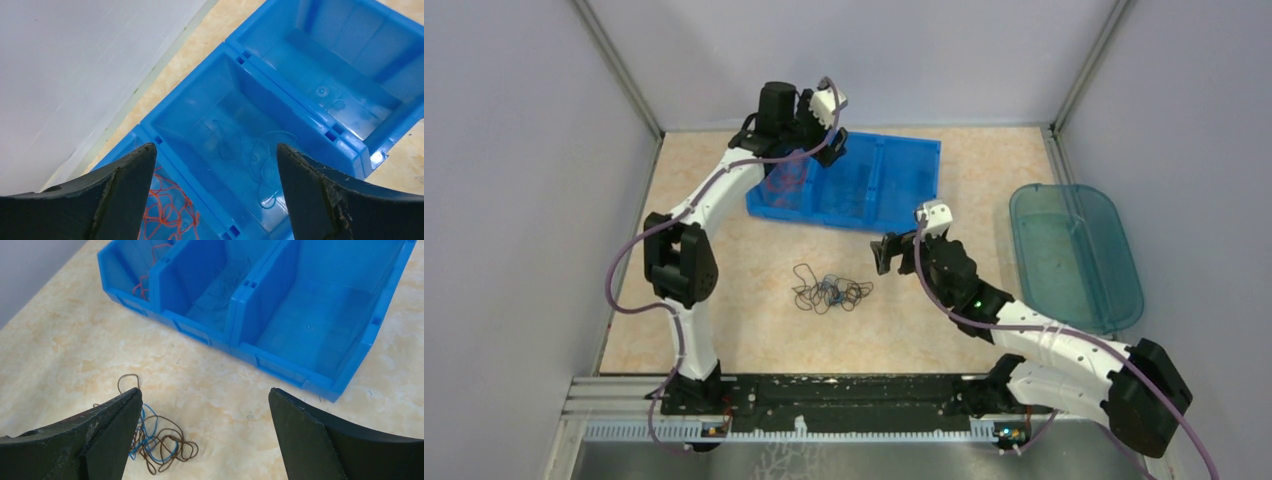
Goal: Untangle the cables
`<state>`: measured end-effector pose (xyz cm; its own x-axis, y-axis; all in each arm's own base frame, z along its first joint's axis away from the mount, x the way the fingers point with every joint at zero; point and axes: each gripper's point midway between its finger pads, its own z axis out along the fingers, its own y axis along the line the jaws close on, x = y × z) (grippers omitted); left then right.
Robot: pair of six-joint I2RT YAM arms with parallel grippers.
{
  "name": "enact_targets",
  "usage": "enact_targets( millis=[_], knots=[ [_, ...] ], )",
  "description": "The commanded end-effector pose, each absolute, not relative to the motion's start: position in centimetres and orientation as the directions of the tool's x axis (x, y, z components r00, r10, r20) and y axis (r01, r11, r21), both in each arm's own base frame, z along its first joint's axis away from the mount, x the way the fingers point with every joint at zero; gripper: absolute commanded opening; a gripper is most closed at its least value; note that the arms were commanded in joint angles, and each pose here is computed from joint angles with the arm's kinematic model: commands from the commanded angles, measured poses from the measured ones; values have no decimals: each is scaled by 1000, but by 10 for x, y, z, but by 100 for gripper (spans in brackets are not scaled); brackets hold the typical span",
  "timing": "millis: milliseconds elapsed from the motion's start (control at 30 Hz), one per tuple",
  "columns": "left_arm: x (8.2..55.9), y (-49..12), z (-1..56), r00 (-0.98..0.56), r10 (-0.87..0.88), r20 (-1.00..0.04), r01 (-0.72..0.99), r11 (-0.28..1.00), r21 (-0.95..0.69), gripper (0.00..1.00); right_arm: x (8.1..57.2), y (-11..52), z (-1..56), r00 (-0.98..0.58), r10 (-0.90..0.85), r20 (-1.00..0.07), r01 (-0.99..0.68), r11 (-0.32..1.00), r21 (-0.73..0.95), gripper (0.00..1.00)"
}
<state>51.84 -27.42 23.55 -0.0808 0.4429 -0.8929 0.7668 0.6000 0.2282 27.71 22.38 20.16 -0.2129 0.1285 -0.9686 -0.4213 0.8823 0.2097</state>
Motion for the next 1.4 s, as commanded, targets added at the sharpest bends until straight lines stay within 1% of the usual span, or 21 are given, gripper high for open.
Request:
enact_targets(
  millis=[0,67,167,267,333,400,600,767,933,1100,1233,1367],
  knots=[
    [500,-268,298,-8,433,-901,748,601,282,97,282,222,213,-234,143,-962,-398,889,229,98],
    [473,-266,306,-7,437,-899,788,556,264,100,281,227,212,-253,142,-957,-413,879,239,97],
    [419,-258,306,-24,442,-897,852,479,213,100,274,246,209,-288,134,-948,-493,828,267,94],
    [374,-246,296,-43,461,-886,886,427,180,100,268,271,199,-341,86,-936,-579,766,281,90],
    [352,-236,287,-58,489,-871,896,411,170,100,264,288,188,-387,41,-921,-627,721,296,88],
    [340,-225,282,-83,508,-857,892,421,163,100,258,304,175,-428,-8,-904,-668,676,310,87],
    [330,-202,288,-153,479,-864,859,498,123,100,247,341,142,-492,-168,-854,-740,597,309,84],
    [330,-193,289,-178,462,-869,834,539,116,100,241,360,129,-493,-245,-835,-773,564,292,83],
    [328,-189,290,-186,455,-871,828,550,111,100,236,366,123,-493,-266,-828,-793,530,301,74],
    [325,-187,289,-183,455,-871,831,545,110,100,232,371,116,-495,-286,-820,-805,506,310,59],
    [323,-187,287,-177,460,-870,836,537,114,100,231,377,111,-501,-300,-812,-810,494,317,54],
    [320,-187,285,-174,462,-870,839,531,114,100,229,381,108,-502,-311,-807,-813,487,318,52]
  ],
)
